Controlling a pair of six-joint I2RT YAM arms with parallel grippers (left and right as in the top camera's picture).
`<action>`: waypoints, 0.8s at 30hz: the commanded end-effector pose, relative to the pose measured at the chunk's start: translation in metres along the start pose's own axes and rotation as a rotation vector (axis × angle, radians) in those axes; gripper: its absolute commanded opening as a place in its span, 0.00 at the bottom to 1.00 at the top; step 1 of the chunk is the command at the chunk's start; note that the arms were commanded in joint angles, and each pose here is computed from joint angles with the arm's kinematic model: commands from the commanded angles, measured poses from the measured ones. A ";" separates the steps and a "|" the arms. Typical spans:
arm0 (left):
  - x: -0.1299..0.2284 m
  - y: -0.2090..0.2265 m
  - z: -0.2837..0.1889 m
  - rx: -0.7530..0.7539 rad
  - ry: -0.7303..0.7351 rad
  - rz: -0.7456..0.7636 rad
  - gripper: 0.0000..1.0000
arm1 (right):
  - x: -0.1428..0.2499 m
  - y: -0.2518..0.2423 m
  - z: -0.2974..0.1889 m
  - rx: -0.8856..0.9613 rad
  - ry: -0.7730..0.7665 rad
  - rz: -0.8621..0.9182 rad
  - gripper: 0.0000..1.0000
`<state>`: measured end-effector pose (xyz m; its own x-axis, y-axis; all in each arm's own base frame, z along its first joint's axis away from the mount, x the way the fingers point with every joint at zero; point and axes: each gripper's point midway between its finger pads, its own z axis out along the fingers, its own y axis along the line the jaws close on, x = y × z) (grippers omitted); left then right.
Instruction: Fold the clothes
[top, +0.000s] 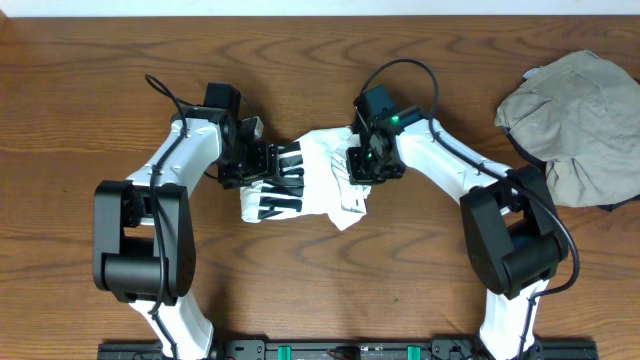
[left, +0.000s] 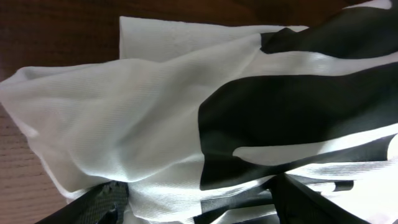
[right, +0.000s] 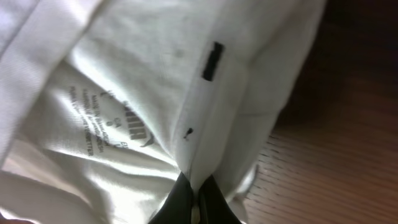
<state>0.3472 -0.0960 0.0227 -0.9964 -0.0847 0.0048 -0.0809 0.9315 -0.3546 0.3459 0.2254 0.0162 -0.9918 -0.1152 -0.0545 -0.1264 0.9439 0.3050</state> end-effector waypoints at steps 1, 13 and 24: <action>0.008 0.018 0.016 -0.070 0.051 -0.013 0.76 | -0.003 -0.019 -0.001 0.019 0.004 0.071 0.01; 0.009 0.020 0.015 -0.078 0.054 -0.015 0.76 | 0.003 -0.036 -0.005 0.041 0.038 0.128 0.01; 0.010 0.020 0.015 -0.078 0.058 -0.017 0.76 | 0.010 -0.054 -0.007 0.145 0.043 0.261 0.01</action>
<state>0.3465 -0.0952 0.0222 -0.9966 -0.0825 0.0083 -0.0801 0.9332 -0.3502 0.3379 0.1951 0.0134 -0.9969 0.0464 0.0629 0.0615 0.9622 0.2653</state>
